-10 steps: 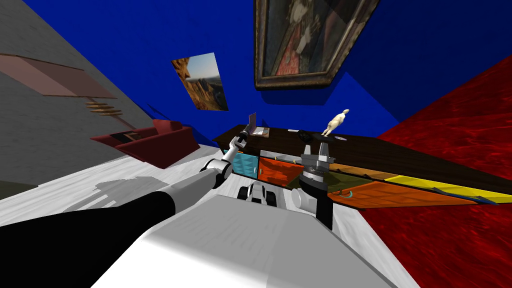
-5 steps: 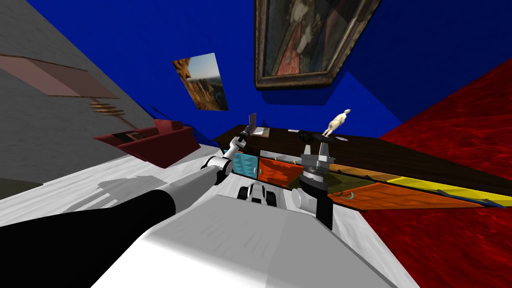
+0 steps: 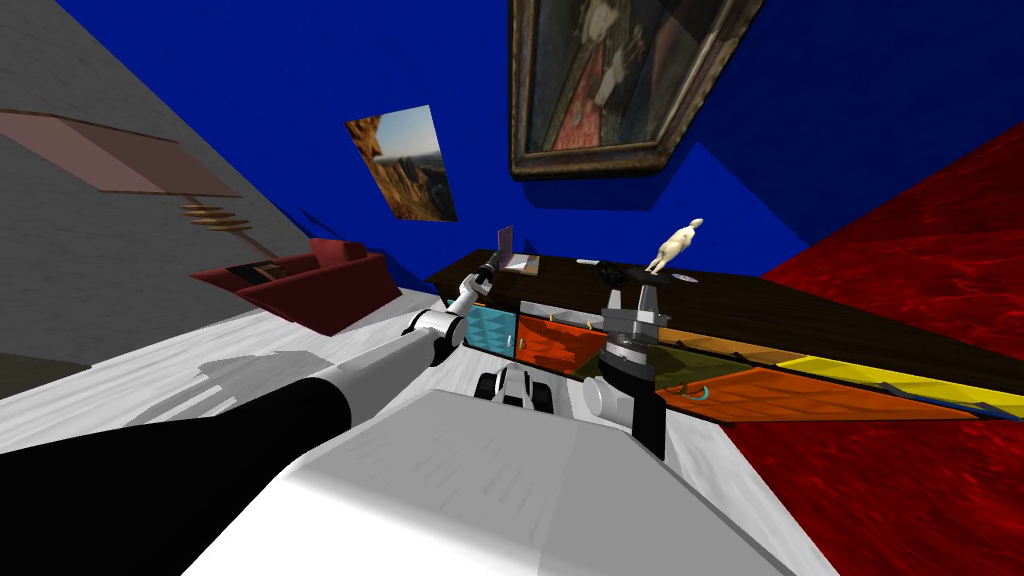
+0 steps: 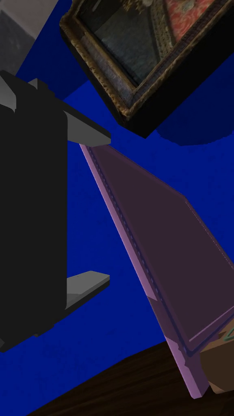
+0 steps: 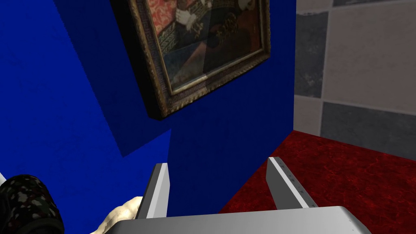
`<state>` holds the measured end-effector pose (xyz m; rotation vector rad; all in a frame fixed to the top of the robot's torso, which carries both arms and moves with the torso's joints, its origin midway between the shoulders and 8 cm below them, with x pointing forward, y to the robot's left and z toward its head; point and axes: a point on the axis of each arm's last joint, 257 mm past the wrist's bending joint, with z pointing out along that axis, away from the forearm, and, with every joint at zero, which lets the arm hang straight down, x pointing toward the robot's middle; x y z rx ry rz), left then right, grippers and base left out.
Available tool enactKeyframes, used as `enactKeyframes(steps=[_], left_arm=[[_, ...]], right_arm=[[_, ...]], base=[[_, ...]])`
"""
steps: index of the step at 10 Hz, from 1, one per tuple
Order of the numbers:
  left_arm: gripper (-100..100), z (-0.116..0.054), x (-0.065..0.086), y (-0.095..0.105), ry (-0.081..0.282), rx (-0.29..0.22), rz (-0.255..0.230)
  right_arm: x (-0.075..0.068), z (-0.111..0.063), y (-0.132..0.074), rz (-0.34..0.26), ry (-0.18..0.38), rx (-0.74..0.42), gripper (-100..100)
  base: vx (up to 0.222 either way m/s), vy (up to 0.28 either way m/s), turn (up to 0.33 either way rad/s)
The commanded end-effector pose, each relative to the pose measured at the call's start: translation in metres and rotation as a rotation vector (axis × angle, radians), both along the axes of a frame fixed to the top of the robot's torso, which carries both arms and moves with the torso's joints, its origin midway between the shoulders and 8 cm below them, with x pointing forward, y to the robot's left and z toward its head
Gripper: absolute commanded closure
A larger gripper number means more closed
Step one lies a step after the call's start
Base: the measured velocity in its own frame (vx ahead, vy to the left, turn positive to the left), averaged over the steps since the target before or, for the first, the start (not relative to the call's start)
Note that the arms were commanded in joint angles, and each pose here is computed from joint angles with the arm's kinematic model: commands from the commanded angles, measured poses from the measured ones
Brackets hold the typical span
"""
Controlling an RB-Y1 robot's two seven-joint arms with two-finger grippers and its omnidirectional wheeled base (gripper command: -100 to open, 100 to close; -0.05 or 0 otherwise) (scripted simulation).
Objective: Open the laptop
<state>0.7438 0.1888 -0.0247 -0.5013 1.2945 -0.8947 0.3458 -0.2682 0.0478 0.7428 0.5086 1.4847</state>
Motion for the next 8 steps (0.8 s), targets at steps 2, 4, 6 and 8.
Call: enactKeyframes(steps=[2,4,6,8], left_arm=[[100,0.0010,0.0005,-0.0023,-0.007,0.078,0.003],[100,0.0019,0.0012,-0.0053,-0.019,0.195,0.008],[100,0.0023,0.0019,-0.0079,-0.032,0.313,0.013],[100,0.0023,0.0020,-0.0081,-0.032,0.319,0.013]], right_arm=[[0.0000,0.0000,0.0000,0.000,0.000,0.000,0],[0.0000,0.0000,0.0000,0.000,0.000,0.000,0],[0.0000,0.0000,0.0000,0.000,0.000,0.000,0],[0.0000,0.0000,0.0000,0.000,0.000,0.000,0]], base=[[-0.003,-0.008,-0.014],[-0.015,-0.037,-0.024],[-0.016,-0.040,-0.024],[-0.008,-0.022,-0.017]])
